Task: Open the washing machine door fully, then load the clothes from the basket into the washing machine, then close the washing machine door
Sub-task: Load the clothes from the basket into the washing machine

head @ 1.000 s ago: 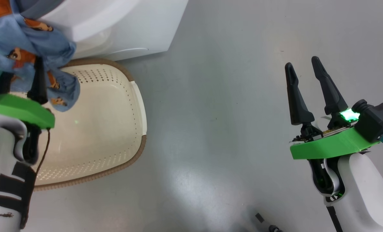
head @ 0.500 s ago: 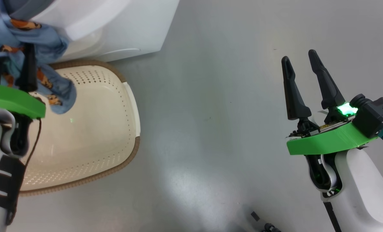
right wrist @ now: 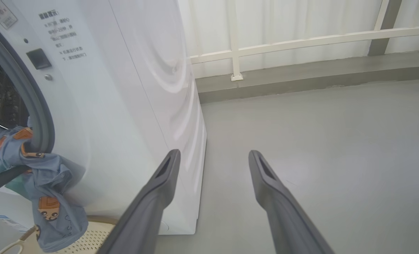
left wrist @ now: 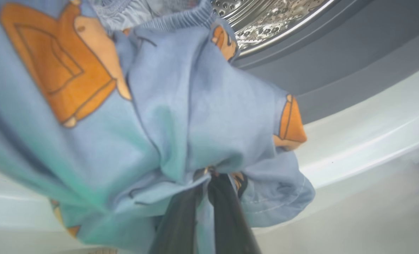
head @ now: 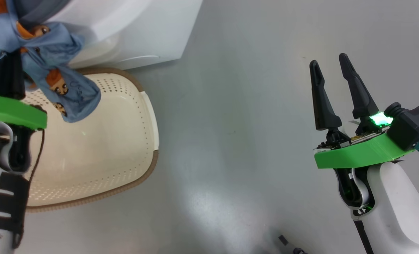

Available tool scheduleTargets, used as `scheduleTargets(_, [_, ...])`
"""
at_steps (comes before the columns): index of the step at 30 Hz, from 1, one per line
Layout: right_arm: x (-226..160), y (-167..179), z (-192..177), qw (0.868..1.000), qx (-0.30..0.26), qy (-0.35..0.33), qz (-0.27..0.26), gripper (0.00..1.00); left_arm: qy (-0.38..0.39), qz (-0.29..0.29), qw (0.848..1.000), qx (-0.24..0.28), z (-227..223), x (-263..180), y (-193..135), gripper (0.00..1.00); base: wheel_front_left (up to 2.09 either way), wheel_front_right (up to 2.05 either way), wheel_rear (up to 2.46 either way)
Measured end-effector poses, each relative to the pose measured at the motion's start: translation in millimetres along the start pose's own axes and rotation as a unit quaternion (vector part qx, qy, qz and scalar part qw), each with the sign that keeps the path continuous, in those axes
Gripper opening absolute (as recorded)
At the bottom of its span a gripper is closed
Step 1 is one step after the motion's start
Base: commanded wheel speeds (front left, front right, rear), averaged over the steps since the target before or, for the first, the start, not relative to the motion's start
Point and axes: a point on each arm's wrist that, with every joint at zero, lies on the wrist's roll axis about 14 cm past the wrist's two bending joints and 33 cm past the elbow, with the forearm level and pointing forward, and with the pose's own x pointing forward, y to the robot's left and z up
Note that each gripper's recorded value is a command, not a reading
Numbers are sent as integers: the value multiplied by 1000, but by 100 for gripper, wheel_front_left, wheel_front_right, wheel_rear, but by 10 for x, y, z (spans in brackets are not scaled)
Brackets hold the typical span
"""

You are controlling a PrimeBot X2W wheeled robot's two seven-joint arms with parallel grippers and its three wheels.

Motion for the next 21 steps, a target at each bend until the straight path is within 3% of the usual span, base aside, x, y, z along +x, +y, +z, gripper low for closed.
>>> scheduleTargets(9, [44, 80, 4, 1000, 8, -4, 9, 100, -93, 8, 996, 6, 579, -76, 51, 0, 0, 0, 0])
scheduleTargets(21, [41, 121, 12, 1000, 14, -6, 11, 100, -173, -5, 983, 69, 1264, 74, -85, 0, 0, 0, 0])
